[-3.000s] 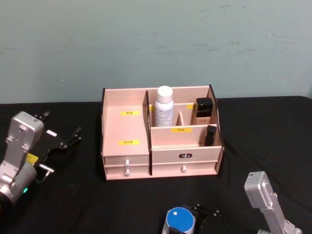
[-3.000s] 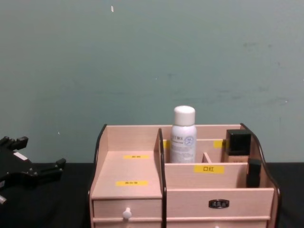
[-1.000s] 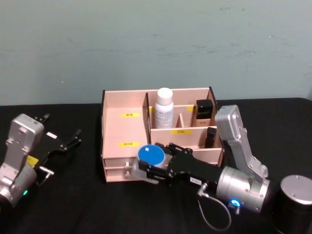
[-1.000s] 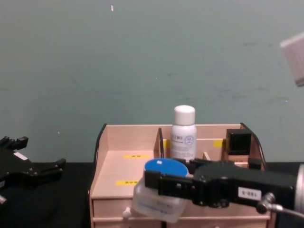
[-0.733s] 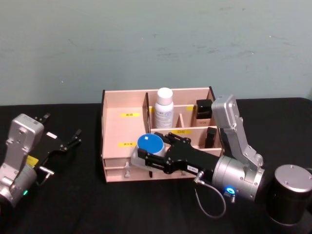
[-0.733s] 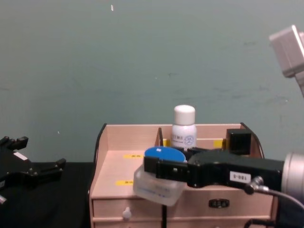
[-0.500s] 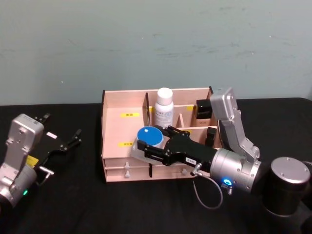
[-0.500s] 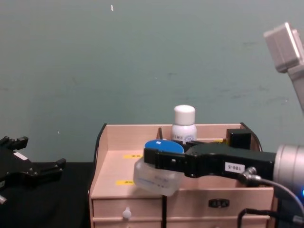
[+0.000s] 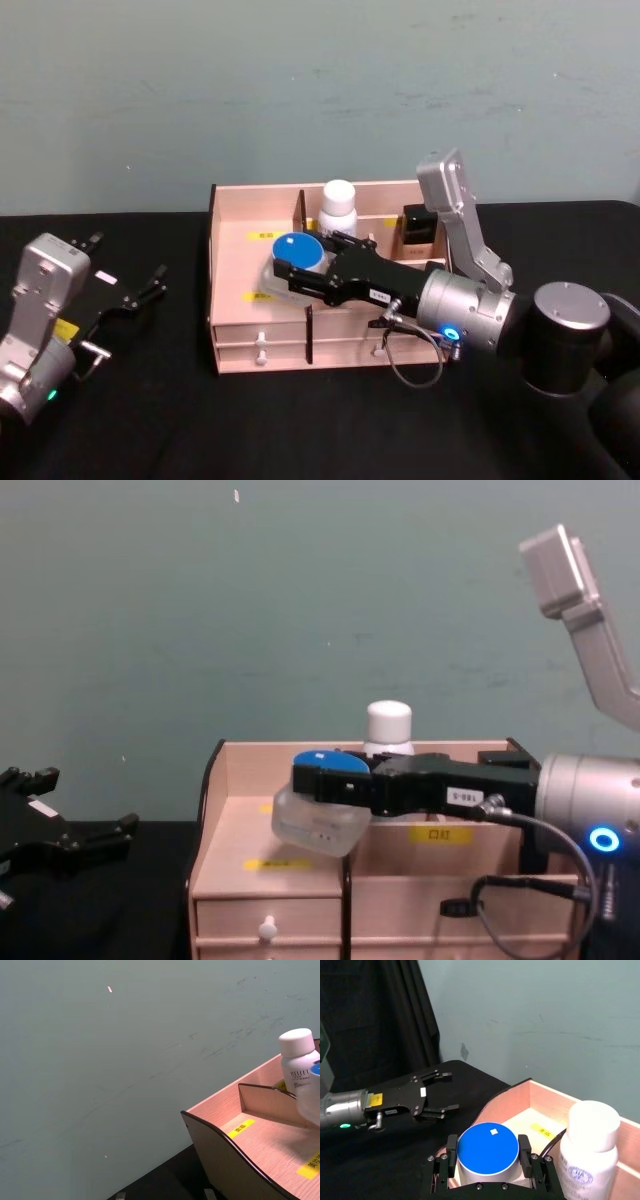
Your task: Pick up the facial cleanser and watermelon frost from the table and place them into the tiered storage box.
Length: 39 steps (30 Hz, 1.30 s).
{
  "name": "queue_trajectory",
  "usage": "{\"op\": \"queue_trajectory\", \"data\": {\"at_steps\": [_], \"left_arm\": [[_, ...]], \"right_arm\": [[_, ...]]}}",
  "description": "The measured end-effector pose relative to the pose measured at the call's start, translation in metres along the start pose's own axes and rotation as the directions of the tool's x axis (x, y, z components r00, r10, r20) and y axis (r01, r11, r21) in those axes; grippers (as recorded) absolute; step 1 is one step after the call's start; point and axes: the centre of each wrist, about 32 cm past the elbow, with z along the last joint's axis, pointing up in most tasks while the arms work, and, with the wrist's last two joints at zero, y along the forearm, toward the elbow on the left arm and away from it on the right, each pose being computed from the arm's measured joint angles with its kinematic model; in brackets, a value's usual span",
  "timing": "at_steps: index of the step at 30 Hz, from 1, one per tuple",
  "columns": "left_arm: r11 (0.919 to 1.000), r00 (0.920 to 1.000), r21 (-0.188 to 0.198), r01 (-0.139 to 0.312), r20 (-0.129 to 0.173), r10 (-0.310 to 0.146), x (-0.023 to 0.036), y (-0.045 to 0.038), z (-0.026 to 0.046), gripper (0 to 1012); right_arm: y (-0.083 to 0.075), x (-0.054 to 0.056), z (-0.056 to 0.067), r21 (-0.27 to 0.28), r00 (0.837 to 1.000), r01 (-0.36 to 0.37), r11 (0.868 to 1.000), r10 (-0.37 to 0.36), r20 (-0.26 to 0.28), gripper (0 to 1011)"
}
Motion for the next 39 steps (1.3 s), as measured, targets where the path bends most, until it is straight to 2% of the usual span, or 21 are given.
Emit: {"op": "queue_trajectory", "data": {"at_steps": [2,10,21,39], "left_arm": [[1.0,1.0,0.0,0.0,0.0,0.0,0.0,0.0,0.0,1010],[1.0,1.0,0.0,0.0,0.0,0.0,0.0,0.0,0.0,1010],[1.0,1.0,0.0,0.0,0.0,0.0,0.0,0.0,0.0,1010],[1.0,1.0,0.0,0.0,0.0,0.0,0.0,0.0,0.0,1009]], "right_arm": [[0.006,0.005,0.001,-0.001,1.0,-0.003,1.0,0.003,0.0,736],[0.016,0.012,0.001,-0.003,1.0,-0.006,1.0,0.006,-0.001,736],[0.03,0.007,0.002,-0.012,0.999,-0.04,0.999,0.04,-0.004,736],[0.037,-0.004,-0.003,-0.021,0.999,-0.042,0.999,0.042,-0.012,736]]}}
